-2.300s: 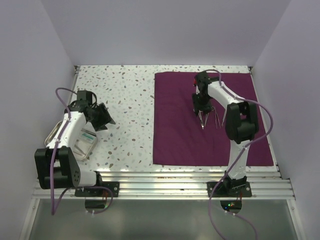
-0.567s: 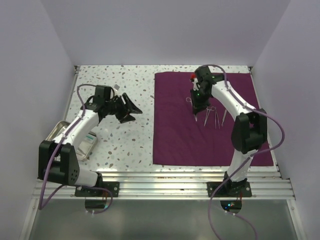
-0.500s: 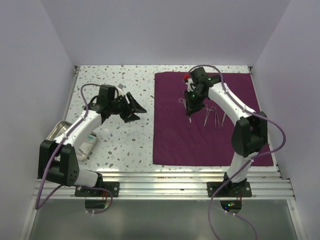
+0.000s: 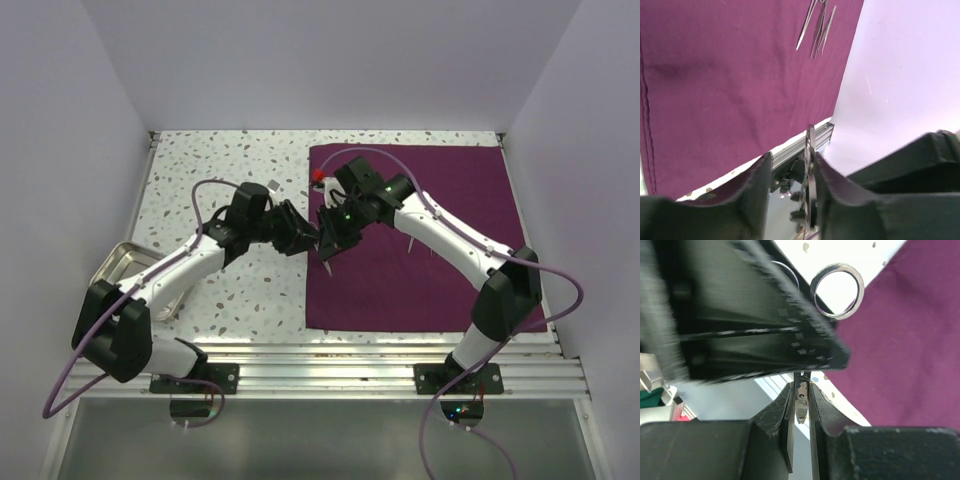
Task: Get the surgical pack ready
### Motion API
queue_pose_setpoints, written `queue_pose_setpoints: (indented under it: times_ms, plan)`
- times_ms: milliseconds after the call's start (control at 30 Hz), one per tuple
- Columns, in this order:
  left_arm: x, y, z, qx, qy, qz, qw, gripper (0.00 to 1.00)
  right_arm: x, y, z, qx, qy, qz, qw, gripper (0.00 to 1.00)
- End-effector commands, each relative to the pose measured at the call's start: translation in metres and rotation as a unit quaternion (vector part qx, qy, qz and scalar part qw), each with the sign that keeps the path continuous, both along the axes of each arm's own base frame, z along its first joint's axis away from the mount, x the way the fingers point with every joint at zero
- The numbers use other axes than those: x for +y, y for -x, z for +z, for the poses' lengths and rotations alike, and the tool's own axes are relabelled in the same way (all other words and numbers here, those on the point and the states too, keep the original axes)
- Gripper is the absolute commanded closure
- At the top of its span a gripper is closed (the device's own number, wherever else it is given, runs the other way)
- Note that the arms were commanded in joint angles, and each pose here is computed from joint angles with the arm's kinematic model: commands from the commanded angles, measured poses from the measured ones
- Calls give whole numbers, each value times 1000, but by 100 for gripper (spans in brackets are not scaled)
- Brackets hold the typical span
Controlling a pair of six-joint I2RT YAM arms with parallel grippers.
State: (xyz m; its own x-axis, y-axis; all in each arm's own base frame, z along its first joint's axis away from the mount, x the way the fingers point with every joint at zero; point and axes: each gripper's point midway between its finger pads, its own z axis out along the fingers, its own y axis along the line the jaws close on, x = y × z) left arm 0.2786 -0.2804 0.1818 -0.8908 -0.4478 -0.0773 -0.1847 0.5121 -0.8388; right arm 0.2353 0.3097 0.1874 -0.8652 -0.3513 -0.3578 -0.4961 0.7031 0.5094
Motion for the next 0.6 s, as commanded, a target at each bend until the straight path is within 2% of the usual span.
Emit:
queue_pose_setpoints:
  times_ms: [0,33,67,100,133,167,200,267,333,367,433,467,533,567]
  plan:
    - [-7,-4,18,-24,30,20,999,62,12,9,27,-12,-45,10,999,100]
    - [-6,-1,14,-16,23,19,999,85,10,9,26,-10,-40,9,999,100]
    - [-3,-2,12,-15,12,24,1000,94,5,6,24,-17,-25,1,1000,89]
    - [3,-2,13,-19,-1,30,999,100,0,5,22,-21,-10,-6,1000,59]
    - [15,2,5,-12,-42,25,999,100,-5,4,20,-24,6,-12,1000,49]
    - [36,-6,-1,-11,-78,52,996,100,-11,1,19,-34,19,-14,999,43]
    - [59,4,-11,8,-129,47,990,100,-20,-2,15,-43,45,-23,998,36]
    - [114,-6,-21,18,-188,100,977,100,-30,-5,10,-52,69,-23,996,34]
    - [164,6,-28,23,-248,114,962,100,-41,-6,1,-46,88,-25,995,33]
    - [208,1,-30,35,-271,164,948,100,-44,-6,-2,-42,91,-26,995,32]
    - [258,13,-32,40,-320,186,928,100,-53,-5,-9,-33,96,-32,994,32]
    - [300,17,-34,58,-343,238,907,100,-54,-5,-11,-32,96,-31,994,32]
    - [341,28,-38,81,-366,270,887,100,-61,-4,-18,-25,103,-33,994,32]
    - [359,34,-40,99,-406,286,863,100,-63,-4,-21,-22,104,-34,994,32]
